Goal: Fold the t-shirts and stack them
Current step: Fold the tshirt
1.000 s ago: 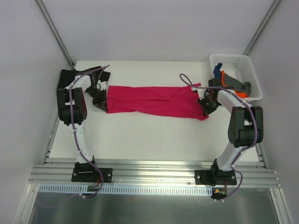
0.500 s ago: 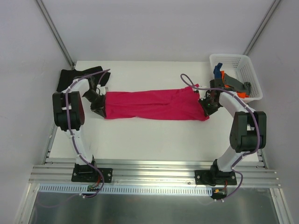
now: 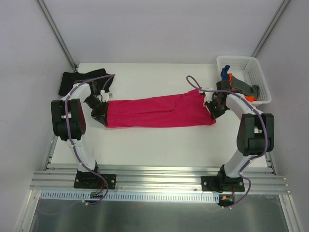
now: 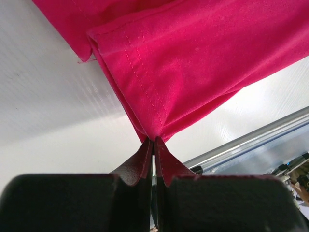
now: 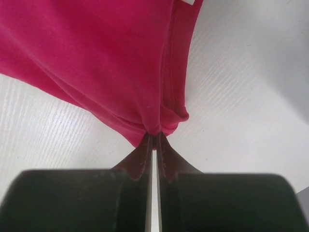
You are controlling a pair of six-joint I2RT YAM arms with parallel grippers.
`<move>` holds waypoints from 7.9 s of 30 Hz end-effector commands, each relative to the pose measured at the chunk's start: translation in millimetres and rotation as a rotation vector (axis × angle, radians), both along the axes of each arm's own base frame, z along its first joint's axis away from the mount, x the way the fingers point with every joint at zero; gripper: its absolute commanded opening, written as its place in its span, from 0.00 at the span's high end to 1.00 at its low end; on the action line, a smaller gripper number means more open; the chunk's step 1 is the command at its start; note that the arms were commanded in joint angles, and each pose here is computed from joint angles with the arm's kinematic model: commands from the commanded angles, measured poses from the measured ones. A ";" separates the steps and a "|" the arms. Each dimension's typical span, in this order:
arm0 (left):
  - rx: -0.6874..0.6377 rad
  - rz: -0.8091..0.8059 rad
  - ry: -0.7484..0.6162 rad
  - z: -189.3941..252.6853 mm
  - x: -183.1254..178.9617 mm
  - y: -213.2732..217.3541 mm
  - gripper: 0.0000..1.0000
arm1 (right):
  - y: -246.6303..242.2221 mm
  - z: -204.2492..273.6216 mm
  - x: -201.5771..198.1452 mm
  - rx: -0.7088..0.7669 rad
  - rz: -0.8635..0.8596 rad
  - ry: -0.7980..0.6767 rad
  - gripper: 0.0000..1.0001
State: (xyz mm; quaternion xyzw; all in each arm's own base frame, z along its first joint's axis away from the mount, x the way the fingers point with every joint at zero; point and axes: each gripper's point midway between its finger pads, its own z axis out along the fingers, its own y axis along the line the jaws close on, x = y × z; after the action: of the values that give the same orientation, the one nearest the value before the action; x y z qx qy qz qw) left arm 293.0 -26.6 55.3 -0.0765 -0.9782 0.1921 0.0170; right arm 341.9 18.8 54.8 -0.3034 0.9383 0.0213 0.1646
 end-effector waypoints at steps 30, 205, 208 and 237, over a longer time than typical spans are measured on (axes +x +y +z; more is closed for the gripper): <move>-0.044 0.013 -0.326 78.8 160.1 -9.6 0.25 | 95.0 108.0 24.2 0.377 -0.191 -0.127 0.24; -0.268 -0.435 0.017 73.9 -28.1 -184.7 0.55 | 216.1 53.0 176.7 0.736 -0.356 0.075 0.21; -0.277 -0.454 0.055 69.4 -32.7 -192.4 0.56 | 224.3 38.7 190.2 0.756 -0.361 0.078 0.21; -0.376 -0.581 0.338 22.1 -93.9 -266.7 0.56 | 239.3 4.4 229.0 0.823 -0.384 0.057 0.20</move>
State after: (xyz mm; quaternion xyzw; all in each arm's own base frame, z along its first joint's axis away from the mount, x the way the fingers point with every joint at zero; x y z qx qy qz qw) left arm 212.8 -291.7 80.2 -0.3416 -0.8590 0.3384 0.1758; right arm 561.0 252.8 52.3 -0.0300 0.9024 0.3631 0.2300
